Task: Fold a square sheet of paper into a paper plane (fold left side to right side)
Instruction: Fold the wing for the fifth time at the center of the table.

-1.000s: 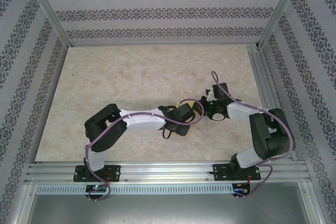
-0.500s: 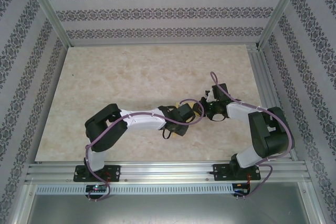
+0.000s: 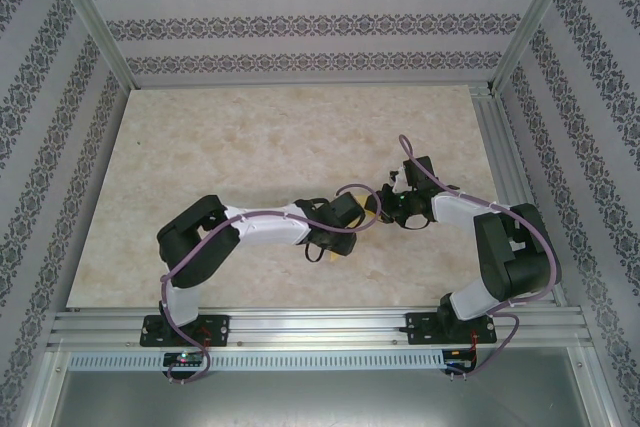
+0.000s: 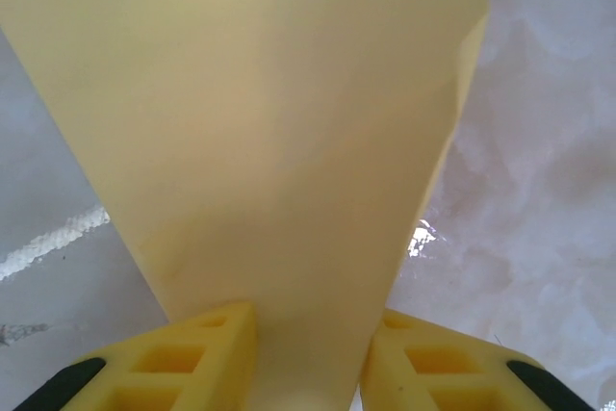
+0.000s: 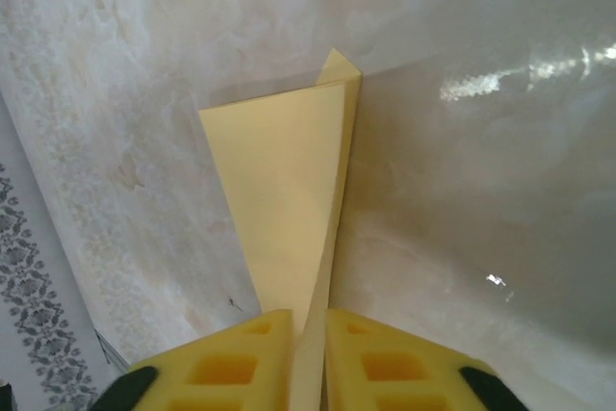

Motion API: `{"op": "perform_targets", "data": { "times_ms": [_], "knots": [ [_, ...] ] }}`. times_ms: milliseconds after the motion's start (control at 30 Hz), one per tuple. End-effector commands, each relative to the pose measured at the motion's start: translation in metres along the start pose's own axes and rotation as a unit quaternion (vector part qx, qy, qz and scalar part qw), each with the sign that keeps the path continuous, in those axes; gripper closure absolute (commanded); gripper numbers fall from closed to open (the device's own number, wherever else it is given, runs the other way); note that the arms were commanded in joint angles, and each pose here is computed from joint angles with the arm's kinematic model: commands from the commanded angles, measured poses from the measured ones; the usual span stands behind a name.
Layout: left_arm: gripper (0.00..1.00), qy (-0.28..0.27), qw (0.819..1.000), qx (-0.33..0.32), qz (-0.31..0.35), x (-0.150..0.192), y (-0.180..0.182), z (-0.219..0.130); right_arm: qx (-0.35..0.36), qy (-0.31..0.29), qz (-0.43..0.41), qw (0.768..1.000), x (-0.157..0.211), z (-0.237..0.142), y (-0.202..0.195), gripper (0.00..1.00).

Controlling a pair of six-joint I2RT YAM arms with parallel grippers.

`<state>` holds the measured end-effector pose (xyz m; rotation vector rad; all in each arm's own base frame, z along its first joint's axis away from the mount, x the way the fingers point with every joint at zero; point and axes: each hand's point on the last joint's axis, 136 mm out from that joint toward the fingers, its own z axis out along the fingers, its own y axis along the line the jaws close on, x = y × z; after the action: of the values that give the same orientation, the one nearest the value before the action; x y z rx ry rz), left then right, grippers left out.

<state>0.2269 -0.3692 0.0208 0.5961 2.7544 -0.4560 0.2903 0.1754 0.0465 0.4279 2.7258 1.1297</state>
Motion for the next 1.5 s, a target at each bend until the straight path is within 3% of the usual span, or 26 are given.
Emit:
{"op": "perform_targets", "data": {
  "times_ms": [0,100,233,567,900,1233,1467],
  "knots": [
    [0.65,-0.006,0.999,0.026,-0.02,-0.005,-0.002,-0.002,0.01,-0.018,-0.035,0.999,-0.006,-0.011,0.008,0.72],
    [0.66,-0.01,0.999,0.035,-0.023,-0.01,-0.004,-0.005,0.018,-0.032,-0.043,0.998,-0.009,-0.023,0.007,0.62],
    [0.67,-0.011,0.999,0.043,-0.027,-0.012,-0.003,-0.007,0.01,-0.024,-0.041,0.999,-0.001,-0.029,0.008,0.59],
    [0.7,-0.021,0.994,0.09,-0.058,-0.019,-0.001,-0.011,-0.011,0.002,-0.014,1.0,0.025,-0.018,-0.002,0.69],
    [0.74,-0.027,0.987,0.133,-0.082,-0.03,0.005,-0.019,-0.039,0.02,-0.022,0.999,0.032,0.011,0.019,0.75],
    [0.77,-0.031,0.983,0.156,-0.095,-0.036,0.01,-0.022,-0.045,0.018,-0.032,0.998,0.024,0.028,0.031,0.73],
    [0.85,-0.034,0.981,0.163,-0.101,-0.038,0.01,-0.022,-0.043,0.021,-0.034,0.998,0.021,0.034,0.033,0.73]
  ]
}}
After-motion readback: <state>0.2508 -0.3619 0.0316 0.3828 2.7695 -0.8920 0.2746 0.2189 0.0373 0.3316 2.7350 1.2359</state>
